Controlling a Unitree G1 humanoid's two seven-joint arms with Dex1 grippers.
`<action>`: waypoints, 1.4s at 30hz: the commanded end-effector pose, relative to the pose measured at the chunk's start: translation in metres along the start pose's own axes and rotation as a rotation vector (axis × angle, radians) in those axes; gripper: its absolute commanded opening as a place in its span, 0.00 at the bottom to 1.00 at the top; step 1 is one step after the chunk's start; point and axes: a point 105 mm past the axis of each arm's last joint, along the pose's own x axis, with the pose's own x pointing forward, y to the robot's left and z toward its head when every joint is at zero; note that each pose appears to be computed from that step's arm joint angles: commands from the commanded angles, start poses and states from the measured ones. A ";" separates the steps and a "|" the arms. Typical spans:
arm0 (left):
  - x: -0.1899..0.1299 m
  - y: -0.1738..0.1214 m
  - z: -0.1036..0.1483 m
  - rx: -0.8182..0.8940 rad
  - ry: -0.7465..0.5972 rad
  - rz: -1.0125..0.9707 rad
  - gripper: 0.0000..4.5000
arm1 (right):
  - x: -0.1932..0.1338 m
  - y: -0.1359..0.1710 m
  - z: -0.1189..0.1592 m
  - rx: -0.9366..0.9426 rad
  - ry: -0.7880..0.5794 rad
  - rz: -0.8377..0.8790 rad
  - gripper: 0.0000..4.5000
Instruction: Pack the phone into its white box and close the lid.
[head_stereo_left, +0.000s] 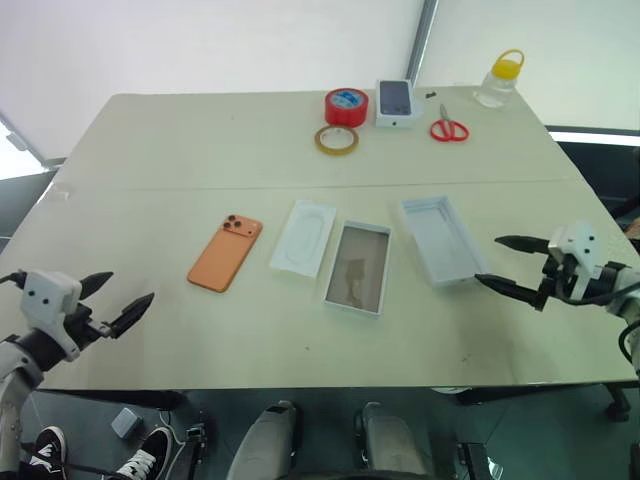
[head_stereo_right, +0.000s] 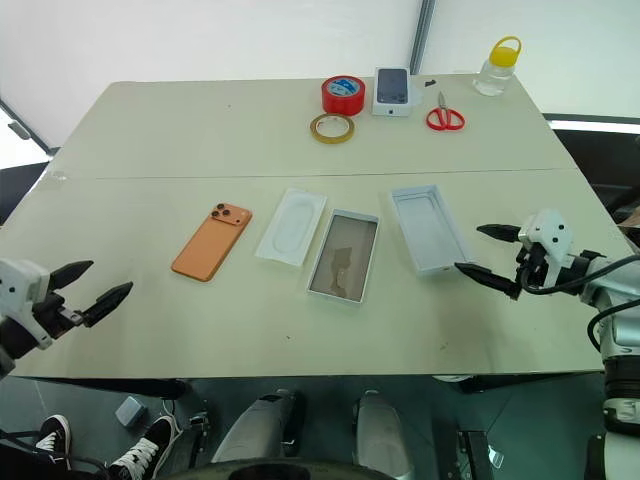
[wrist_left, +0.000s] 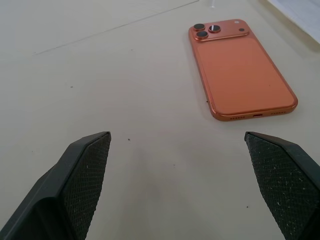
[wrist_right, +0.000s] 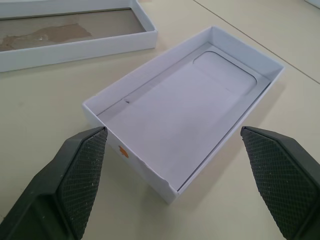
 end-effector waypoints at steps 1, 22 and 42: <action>-0.001 0.009 0.016 0.039 -0.056 0.039 1.00 | -0.012 -0.011 0.012 -0.040 -0.019 -0.049 0.99; 0.015 0.000 0.023 0.055 -0.012 -0.007 1.00 | 0.002 -0.011 0.024 -0.079 -0.035 -0.027 0.99; 0.131 -0.059 0.045 -0.152 0.060 -0.125 1.00 | 0.080 0.038 0.095 -0.302 -0.169 0.209 0.99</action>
